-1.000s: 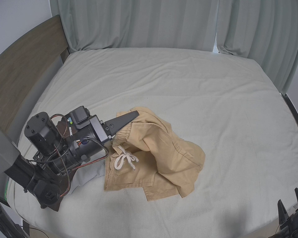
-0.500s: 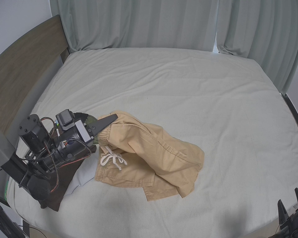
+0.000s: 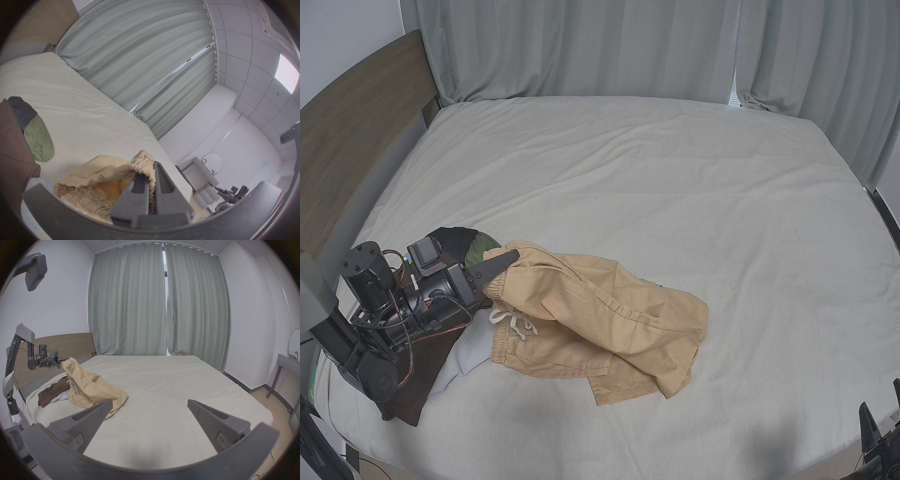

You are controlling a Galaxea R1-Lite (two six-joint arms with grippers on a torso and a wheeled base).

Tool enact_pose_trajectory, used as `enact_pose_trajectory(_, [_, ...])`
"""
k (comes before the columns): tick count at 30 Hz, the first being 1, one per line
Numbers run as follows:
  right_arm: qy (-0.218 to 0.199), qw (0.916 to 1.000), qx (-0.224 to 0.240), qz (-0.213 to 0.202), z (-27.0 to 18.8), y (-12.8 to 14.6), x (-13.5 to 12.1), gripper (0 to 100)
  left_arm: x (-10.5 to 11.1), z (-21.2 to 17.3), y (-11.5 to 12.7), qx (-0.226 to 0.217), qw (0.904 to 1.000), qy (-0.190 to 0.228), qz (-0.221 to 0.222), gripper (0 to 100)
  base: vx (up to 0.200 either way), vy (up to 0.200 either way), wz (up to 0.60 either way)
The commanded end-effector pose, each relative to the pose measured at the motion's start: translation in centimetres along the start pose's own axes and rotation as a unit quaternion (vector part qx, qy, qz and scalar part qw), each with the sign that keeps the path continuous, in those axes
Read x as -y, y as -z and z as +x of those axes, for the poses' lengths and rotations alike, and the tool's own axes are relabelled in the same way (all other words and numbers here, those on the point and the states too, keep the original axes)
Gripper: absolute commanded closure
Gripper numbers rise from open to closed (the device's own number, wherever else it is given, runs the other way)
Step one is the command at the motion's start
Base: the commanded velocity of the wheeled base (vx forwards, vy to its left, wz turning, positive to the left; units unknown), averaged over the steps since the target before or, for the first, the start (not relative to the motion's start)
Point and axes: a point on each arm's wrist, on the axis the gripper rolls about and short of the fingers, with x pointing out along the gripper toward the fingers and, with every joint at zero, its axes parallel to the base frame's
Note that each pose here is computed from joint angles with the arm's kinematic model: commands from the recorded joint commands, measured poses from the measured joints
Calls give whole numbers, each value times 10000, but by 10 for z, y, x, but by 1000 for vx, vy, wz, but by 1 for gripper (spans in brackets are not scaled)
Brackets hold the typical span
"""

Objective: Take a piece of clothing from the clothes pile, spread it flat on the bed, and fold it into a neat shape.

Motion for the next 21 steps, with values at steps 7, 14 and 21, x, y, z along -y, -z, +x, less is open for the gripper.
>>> enact_pose_trajectory(7, [1,10000,2,-2,0,5,0,0,-30,1,17,-254,9986,-347,300,100,0,0,0])
enact_pose_trajectory(14, [8,10000,2,-10,0,5,0,0,-28,1,15,-211,9987,-337,334,100,0,0,0])
enact_pose_trajectory(21, [1,10000,2,-2,0,5,0,0,-26,1,12,-172,9986,-330,364,100,0,0,0])
